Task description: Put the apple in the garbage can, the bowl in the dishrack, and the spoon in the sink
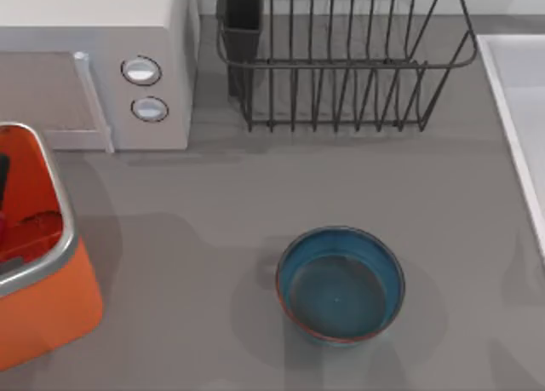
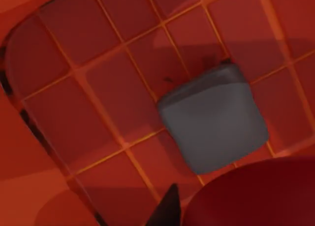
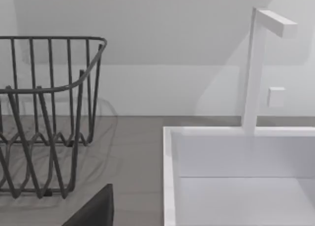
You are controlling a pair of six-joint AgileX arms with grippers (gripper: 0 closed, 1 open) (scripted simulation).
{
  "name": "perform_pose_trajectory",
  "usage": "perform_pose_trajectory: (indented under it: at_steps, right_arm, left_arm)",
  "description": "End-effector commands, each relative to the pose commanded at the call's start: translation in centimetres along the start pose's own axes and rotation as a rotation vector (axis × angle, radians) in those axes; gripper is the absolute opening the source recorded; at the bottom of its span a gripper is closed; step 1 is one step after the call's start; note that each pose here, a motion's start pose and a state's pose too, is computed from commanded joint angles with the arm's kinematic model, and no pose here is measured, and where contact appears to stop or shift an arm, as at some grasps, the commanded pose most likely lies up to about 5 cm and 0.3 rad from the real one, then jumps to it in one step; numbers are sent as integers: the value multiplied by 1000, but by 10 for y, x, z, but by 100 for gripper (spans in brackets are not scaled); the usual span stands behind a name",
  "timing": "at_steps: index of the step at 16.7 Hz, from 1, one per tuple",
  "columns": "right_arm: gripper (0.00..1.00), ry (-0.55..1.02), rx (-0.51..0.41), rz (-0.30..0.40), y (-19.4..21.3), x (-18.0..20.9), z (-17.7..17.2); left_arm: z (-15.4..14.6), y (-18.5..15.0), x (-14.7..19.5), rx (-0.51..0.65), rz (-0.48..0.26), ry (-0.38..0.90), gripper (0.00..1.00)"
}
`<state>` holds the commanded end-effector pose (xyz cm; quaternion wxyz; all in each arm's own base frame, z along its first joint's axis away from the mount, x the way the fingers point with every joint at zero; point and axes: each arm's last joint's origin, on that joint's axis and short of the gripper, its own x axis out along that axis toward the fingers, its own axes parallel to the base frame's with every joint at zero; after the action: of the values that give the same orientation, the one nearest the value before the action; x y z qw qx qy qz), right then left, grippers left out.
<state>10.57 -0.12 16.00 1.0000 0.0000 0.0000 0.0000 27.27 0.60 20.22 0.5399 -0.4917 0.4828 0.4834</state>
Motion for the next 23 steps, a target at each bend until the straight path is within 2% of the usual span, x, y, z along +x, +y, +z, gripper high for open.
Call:
perform_pose_trajectory:
  at_steps: [12,23]
  right_arm:
    - [100,0,0,0,0,0,0]
    - [100,0,0,0,0,0,0]
  left_arm:
    - [0,0,0,0,0,0,98]
    - [-2,1,-3,10,-18,0,100]
